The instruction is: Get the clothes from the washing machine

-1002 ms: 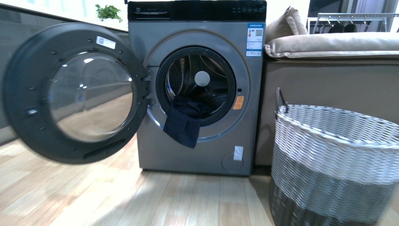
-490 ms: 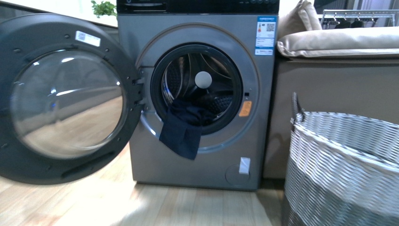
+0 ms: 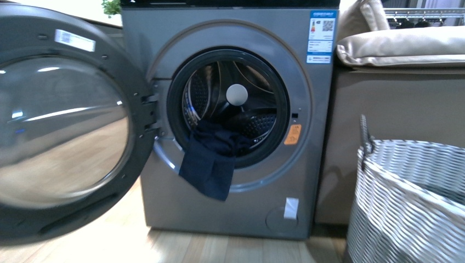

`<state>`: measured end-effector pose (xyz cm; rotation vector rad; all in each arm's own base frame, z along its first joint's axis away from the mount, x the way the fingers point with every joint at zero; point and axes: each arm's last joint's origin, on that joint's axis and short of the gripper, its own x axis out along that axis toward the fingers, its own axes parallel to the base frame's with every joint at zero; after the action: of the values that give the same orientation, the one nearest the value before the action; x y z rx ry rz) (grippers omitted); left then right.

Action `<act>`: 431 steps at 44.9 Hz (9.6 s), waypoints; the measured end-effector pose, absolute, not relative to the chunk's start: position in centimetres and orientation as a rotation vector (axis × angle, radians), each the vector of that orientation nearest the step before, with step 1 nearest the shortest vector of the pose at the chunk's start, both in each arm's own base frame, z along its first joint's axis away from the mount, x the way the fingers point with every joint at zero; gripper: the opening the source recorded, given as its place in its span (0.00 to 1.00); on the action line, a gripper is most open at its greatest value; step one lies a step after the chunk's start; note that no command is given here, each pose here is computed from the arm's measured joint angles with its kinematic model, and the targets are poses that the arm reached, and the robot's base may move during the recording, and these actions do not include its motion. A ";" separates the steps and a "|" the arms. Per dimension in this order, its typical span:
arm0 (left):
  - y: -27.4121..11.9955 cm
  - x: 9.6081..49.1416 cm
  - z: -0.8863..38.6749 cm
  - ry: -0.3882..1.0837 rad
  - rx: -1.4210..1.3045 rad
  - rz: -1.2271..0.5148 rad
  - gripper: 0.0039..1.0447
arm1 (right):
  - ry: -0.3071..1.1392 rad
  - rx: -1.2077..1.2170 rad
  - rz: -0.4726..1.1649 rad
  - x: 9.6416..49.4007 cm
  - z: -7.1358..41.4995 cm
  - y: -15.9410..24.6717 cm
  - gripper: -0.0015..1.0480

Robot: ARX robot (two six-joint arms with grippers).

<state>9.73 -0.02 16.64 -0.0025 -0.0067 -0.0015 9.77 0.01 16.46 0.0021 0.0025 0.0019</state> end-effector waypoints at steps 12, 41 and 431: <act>0.0 9.7 16.6 -0.005 -0.002 0.000 0.94 | 0.002 0.002 0.003 9.8 16.5 0.0 0.93; 0.0 9.7 16.6 -0.006 -0.002 -0.002 0.94 | 0.002 0.002 0.002 9.8 16.5 0.0 0.93; -18.1 29.8 52.0 -0.251 0.067 -0.680 0.06 | -0.222 0.346 1.073 26.5 37.2 10.6 0.93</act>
<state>29.80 -18.07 52.05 0.0672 -0.2506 -0.6804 26.52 10.60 37.23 0.3455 -0.2217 1.0728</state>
